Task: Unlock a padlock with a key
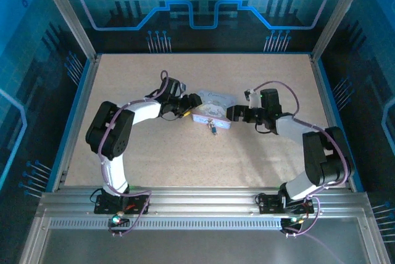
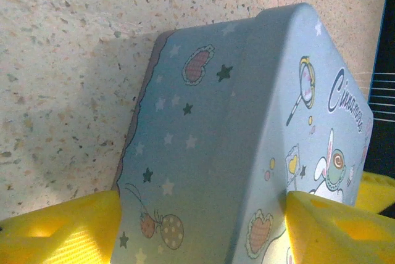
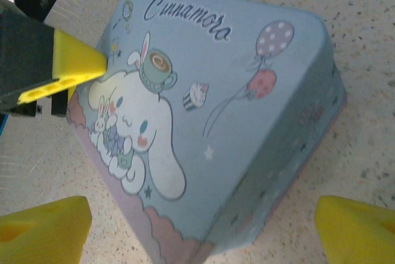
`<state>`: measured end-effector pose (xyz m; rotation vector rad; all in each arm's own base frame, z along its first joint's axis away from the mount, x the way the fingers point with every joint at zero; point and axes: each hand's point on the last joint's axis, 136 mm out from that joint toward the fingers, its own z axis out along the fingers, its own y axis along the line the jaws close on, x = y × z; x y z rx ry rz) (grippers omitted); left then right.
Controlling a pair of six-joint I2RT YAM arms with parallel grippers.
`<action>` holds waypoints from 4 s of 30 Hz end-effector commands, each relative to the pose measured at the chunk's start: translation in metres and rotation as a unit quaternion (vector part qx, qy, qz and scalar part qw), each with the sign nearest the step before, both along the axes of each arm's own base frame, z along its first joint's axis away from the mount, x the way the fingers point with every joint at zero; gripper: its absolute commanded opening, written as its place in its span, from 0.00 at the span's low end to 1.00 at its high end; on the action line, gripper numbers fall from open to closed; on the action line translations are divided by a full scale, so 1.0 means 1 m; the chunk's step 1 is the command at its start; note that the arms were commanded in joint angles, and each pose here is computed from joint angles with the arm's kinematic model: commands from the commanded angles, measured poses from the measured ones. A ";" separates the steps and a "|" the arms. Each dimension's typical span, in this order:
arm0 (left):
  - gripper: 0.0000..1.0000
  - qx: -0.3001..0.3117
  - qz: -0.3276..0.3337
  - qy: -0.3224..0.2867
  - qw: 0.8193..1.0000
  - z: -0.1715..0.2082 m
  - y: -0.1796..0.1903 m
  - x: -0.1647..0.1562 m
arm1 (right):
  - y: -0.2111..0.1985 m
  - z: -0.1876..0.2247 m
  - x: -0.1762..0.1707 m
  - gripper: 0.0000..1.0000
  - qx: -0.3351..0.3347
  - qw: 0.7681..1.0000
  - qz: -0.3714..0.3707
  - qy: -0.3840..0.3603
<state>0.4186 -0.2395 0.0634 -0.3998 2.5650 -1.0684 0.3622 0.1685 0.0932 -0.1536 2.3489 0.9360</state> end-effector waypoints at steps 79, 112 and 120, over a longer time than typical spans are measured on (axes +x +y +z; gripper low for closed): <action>0.71 0.022 0.048 0.060 0.997 -0.023 0.020 -0.081 | 0.084 -0.032 -0.039 0.46 0.061 0.991 0.122 -0.001; 0.71 0.021 0.047 0.061 0.997 -0.023 0.019 -0.079 | 0.094 -0.053 -0.033 0.30 0.062 0.989 0.126 0.035; 0.71 0.022 0.046 0.063 0.997 -0.025 0.019 -0.080 | 0.093 -0.054 -0.035 0.22 0.059 0.990 0.125 0.038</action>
